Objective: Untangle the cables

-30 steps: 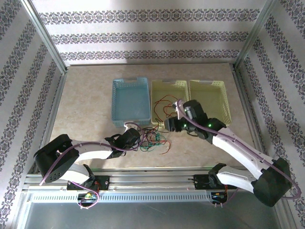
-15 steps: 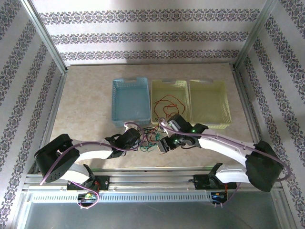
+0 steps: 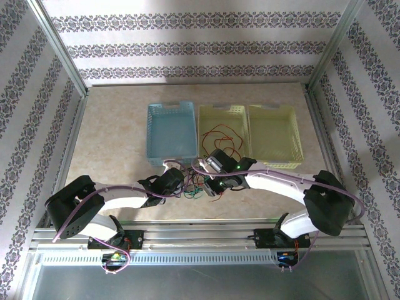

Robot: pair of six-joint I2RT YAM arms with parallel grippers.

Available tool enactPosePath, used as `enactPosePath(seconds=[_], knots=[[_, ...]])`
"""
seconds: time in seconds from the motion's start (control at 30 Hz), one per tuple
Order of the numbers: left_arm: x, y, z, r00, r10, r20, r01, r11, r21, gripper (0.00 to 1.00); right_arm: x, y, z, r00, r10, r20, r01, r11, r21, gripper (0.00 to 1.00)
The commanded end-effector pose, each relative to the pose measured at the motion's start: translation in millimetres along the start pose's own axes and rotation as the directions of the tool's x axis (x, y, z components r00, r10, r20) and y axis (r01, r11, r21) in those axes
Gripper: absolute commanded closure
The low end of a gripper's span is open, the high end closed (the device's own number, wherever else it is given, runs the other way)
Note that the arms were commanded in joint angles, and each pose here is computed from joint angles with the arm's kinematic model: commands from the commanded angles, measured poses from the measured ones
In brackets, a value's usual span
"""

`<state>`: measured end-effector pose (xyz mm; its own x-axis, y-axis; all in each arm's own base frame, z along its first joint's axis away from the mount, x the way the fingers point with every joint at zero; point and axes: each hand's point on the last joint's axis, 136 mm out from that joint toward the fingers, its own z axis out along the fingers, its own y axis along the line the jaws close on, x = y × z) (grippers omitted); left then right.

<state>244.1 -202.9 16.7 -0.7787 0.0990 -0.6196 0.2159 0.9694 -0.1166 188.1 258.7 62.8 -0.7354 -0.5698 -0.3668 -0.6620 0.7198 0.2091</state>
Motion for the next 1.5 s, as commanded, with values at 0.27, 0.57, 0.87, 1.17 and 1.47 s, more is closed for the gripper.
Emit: enactPosePath(seconds=[0.27,0.57,0.87,1.17,1.47], knots=[[19.3,16.1,8.2,0.996,0.030,-0.087,-0.037,0.996,-0.079,1.00,-25.1,-2.1,-76.3,0.979,-0.009,0.206,0.003,1.000,0.030,1.00],[24.3,15.0,17.3,0.991,0.049,-0.121,-0.060,0.994,-0.092,1.00,-70.4,-33.9,-211.9,0.810,0.080,0.581,-0.127,0.991,0.041,1.00],[30.4,15.5,19.9,0.988,0.060,-0.140,-0.072,0.994,-0.088,1.00,-102.1,-43.5,-344.0,0.518,0.031,0.855,-0.181,0.981,0.073,1.00],[40.3,18.8,21.9,0.987,0.049,-0.156,-0.063,0.994,-0.088,1.00,-127.0,-29.4,-441.7,0.247,-0.082,0.966,-0.134,0.984,0.118,1.00],[33.2,15.6,19.6,0.991,0.050,-0.127,-0.061,0.994,-0.086,1.00,-158.4,-53.4,-405.9,0.322,-0.019,0.947,-0.140,0.988,0.067,1.00]])
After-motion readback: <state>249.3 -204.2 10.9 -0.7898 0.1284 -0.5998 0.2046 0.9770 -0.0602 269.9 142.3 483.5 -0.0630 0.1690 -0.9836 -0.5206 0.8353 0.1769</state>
